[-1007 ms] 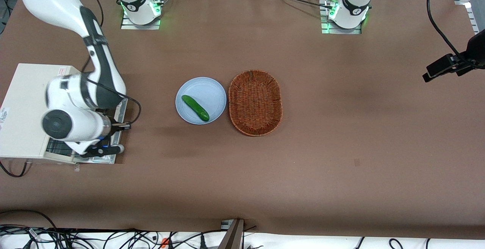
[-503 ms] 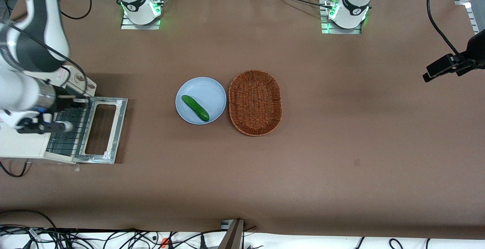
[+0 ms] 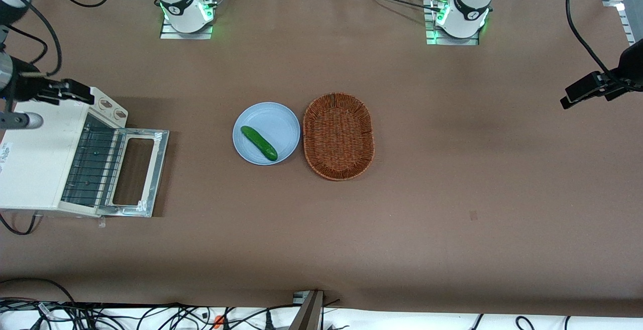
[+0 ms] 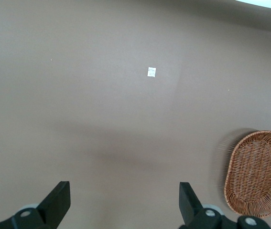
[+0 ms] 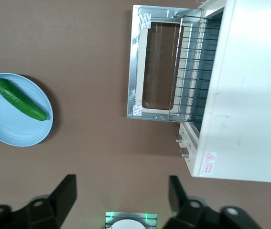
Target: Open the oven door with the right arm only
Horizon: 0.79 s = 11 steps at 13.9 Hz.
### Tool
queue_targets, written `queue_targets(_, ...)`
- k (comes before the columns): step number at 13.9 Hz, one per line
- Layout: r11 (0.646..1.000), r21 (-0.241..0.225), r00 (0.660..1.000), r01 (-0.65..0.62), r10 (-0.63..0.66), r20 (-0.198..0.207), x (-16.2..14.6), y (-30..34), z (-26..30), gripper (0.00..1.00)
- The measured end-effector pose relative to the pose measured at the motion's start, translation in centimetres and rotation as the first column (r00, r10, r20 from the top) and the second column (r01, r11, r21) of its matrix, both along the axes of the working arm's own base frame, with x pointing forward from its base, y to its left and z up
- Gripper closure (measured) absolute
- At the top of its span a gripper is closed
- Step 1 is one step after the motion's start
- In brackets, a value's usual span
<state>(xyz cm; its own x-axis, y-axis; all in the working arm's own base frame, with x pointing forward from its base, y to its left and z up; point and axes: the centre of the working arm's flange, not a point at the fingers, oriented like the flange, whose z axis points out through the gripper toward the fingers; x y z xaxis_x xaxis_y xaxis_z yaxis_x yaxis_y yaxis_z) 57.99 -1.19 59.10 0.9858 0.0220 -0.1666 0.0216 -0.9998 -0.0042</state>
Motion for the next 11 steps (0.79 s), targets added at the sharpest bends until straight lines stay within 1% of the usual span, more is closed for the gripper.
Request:
queue_targets(1, 1.0, 0.001, 1.0, 0.005, -0.005, 0.007, -0.6, -0.3, 0.9, 0.0)
queue_targets(3, 1.0, 0.002, 1.0, 0.022, -0.022, 0.016, -1.6, -1.3, 2.2, 0.0)
queue_targets(6, 0.999, 0.006, 0.998, 0.046, -0.046, 0.04, -3.1, -2.7, 4.1, 0.0)
queue_targets(9, 0.998, 0.01, 0.998, 0.059, -0.059, 0.036, -4.5, -3.4, 5.3, 0.0)
queue_targets(11, 0.998, 0.011, 0.998, 0.059, -0.059, 0.029, -4.7, -3.4, 5.4, 0.0)
